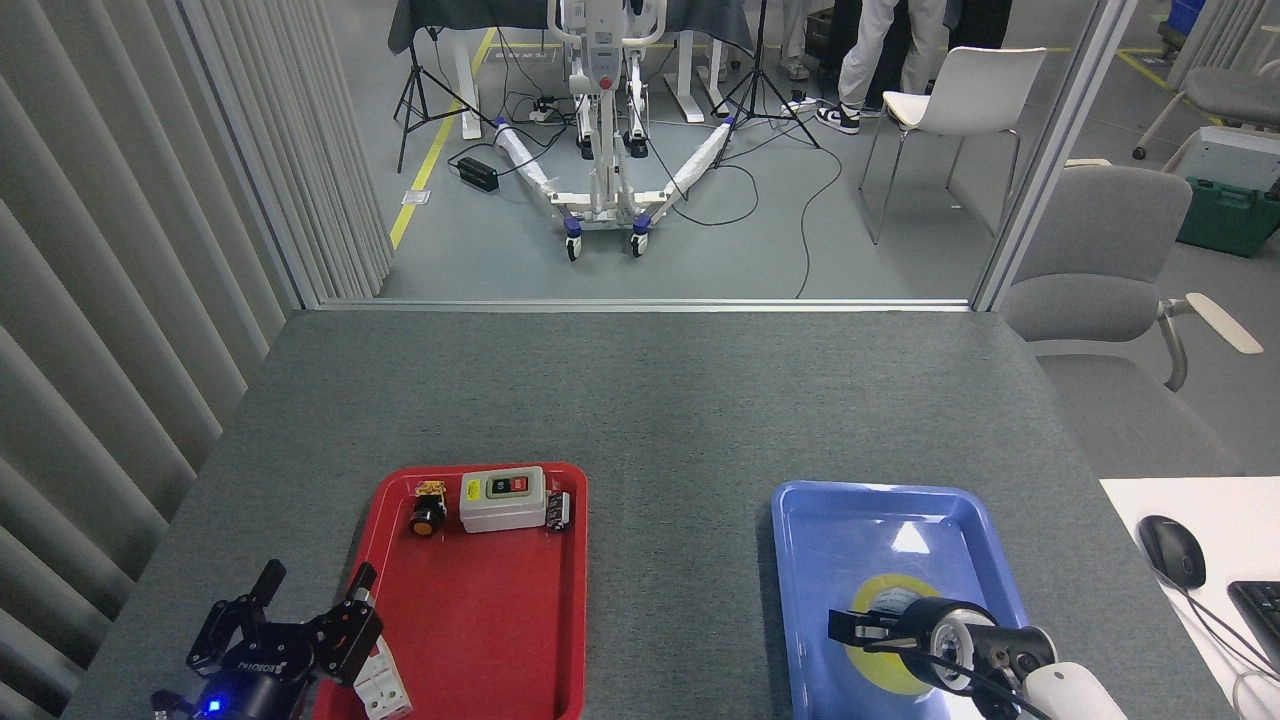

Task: Place and move tape with both arms
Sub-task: 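Slide the tape roll with the right gripper farther into the blue tray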

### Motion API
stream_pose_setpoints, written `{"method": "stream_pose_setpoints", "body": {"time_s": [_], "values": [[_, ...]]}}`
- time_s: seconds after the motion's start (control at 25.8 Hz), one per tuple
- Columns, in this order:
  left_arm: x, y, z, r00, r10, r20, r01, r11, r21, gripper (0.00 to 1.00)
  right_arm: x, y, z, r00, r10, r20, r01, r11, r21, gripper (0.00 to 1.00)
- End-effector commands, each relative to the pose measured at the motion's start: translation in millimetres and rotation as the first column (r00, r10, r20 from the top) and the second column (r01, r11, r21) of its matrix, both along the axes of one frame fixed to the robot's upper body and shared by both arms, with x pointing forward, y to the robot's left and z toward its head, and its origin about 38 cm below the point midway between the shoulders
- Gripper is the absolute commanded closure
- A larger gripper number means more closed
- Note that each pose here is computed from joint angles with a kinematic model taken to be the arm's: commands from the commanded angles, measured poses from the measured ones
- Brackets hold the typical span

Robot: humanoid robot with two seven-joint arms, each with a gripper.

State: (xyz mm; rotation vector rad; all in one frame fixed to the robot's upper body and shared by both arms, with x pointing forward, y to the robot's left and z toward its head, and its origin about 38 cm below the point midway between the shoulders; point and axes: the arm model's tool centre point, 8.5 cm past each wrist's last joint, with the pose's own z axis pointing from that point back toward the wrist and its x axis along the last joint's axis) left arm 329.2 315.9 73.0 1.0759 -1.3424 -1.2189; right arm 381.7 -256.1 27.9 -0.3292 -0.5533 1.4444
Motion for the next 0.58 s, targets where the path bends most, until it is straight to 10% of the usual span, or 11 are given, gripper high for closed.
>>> {"method": "stream_pose_setpoints", "body": {"time_s": [0.0, 0.15, 0.31, 0.43, 0.54], "values": [[-1.0, 2.9, 0.1, 1.0, 0.008, 0.0, -0.008, 1.0, -0.012, 0.01, 1.9, -5.5, 2.9, 0.996, -0.02, 0.086, 0.021, 1.0, -0.007, 0.0], [-1.5, 2.6, -0.8, 1.0, 0.005, -0.006, -0.005, 1.0, -0.012, 0.01, 11.9, -25.7, 21.3, 0.928, -0.091, 0.362, 0.101, 0.995, -0.01, 0.0], [-1.6, 2.1, -0.9, 1.0, 0.0, -0.008, 0.0, 1.0, -0.013, 0.01, 4.5, -44.9, 40.5, 0.678, -0.066, 0.732, 0.116, 0.993, -0.018, 0.0], [-1.6, 1.8, -0.8, 1.0, -0.003, -0.011, 0.002, 1.0, -0.012, 0.01, -16.5, -54.9, 37.8, 0.587, 0.006, 0.809, 0.122, 0.988, -0.096, 0.0], [-1.5, 2.5, 0.9, 1.0, -0.001, -0.008, 0.001, 1.0, -0.009, 0.01, -33.3, -47.0, 20.1, 0.606, -0.012, 0.796, 0.141, 0.986, -0.093, 0.0]]}}
